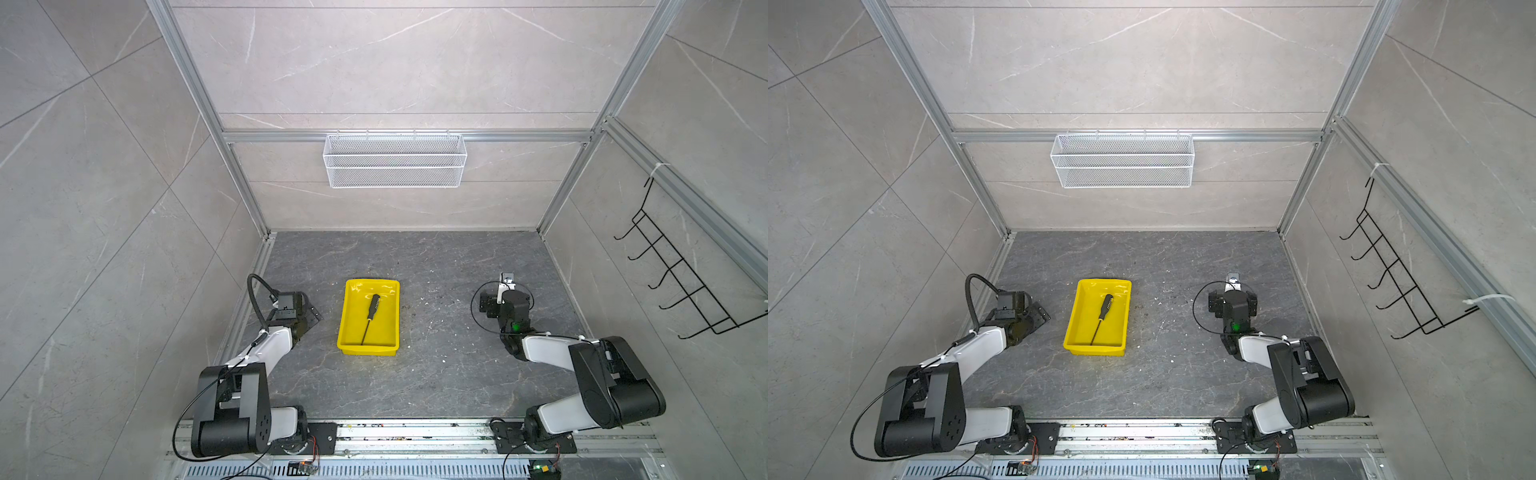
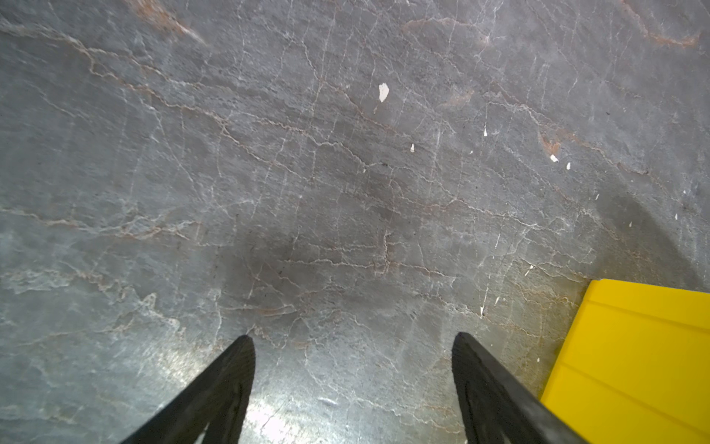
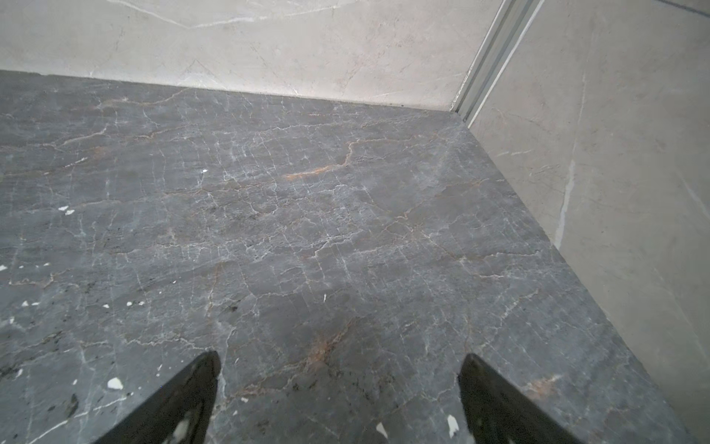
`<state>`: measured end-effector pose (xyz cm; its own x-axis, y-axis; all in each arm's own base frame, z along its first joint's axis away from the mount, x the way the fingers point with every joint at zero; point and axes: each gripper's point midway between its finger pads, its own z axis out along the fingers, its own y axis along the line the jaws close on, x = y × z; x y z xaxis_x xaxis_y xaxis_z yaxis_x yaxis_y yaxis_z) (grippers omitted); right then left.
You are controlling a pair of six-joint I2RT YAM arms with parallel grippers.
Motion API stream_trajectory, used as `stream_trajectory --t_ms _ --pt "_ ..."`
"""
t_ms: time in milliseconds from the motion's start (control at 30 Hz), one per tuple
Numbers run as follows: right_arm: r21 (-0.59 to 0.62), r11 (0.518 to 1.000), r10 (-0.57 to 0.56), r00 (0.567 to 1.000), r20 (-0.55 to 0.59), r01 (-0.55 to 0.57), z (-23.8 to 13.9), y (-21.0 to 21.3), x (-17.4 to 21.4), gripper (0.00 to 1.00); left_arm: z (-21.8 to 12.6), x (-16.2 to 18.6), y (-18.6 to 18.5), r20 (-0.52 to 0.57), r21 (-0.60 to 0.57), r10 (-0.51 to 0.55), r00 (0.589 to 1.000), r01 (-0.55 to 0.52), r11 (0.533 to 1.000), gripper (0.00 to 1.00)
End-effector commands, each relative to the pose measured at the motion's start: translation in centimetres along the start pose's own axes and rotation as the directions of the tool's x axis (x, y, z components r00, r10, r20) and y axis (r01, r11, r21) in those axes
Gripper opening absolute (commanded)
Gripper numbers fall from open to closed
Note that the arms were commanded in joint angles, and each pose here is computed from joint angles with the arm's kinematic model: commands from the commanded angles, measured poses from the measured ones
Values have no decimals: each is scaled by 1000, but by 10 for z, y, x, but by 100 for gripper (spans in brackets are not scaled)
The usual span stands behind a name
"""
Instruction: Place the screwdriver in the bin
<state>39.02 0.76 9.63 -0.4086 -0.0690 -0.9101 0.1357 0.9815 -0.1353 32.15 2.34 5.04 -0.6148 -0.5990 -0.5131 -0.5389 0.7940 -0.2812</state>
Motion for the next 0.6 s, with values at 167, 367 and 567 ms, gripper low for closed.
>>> stream_trajectory --t_ms 167,367,567 --pt "-137 989 64 996 55 -56 -3 7 5 100 -10 -11 -61 66 343 40 997 -60 938 100" --pt "-137 989 63 996 65 -54 -3 8 4 100 -34 -12 -98 117 512 194 974 -226 829 100" --pt "-137 989 64 996 64 -55 -3 8 4 100 -41 -46 -51 180 163 301 936 -330 930 100"
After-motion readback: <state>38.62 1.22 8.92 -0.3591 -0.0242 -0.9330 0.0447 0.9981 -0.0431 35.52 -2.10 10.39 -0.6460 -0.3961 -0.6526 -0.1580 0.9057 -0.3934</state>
